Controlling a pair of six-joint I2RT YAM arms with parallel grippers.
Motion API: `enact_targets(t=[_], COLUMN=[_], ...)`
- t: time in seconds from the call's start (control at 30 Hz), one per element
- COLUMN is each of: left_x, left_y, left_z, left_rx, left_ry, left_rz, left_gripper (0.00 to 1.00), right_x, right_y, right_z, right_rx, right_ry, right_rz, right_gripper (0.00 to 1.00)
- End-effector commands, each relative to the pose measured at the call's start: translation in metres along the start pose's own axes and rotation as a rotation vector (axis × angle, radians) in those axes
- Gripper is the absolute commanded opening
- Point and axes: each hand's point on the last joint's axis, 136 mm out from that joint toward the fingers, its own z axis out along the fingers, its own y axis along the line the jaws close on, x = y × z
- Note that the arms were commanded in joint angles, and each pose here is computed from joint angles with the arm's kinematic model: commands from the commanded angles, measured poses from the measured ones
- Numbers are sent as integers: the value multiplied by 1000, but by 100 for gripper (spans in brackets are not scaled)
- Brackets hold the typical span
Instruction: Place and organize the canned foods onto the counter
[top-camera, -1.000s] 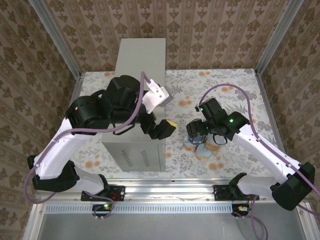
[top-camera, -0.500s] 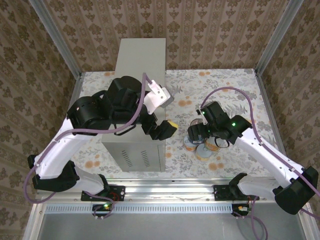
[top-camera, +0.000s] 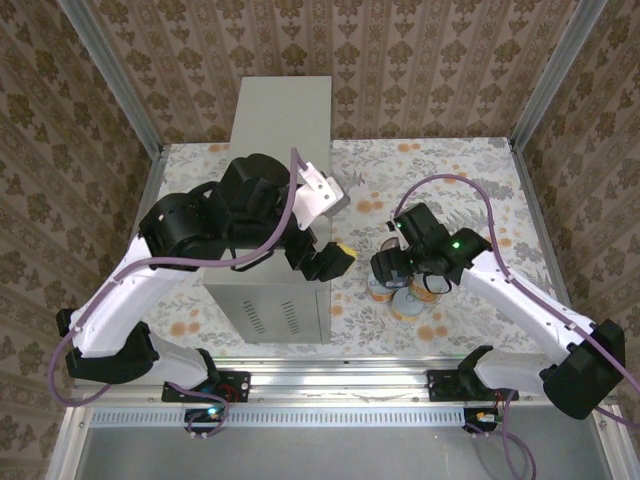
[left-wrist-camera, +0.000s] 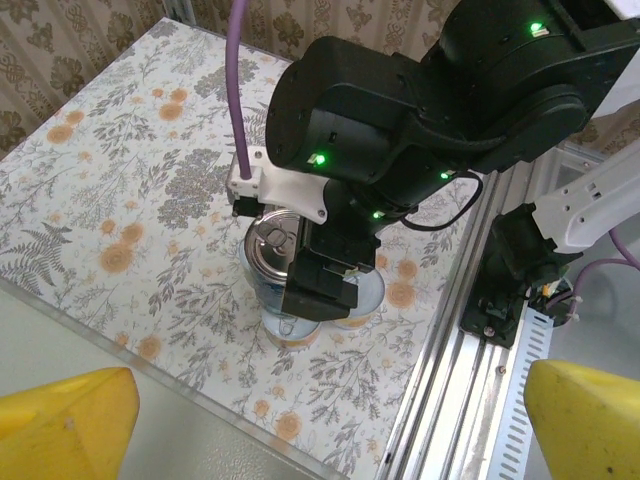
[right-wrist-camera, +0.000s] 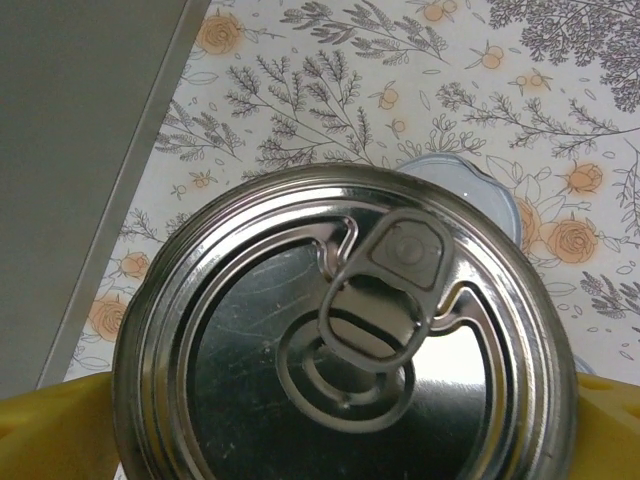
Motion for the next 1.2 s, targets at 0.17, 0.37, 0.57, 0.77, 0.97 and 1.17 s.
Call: enact_targets(t=[0.17, 0.37, 0.57, 0.77, 0.97, 1.17], left_x=[1, 2, 5, 7, 13, 15], left_y=[-5, -5, -5, -9, -5, -4], left_z=[5, 8, 10, 11, 21, 39], left_rx=[23, 26, 28, 50, 16, -50], left_ry=[-2, 5, 11, 7, 35, 70], left_rz=[35, 37, 36, 50, 71, 150], left_gripper=[100, 100, 100, 100, 100, 100], right_x=[-12, -16, -22, -38, -47, -45], right_y=[2, 2, 2, 12, 24, 38], right_z=[4, 7, -2, -30, -71, -111], right_rx=[14, 23, 16, -58, -145, -242], right_ry=[-25, -20, -53, -156, -222, -218], right_rz=[-14, -15, -21, -61, -122, -183], right_gripper=[100, 97, 84, 64, 54, 45])
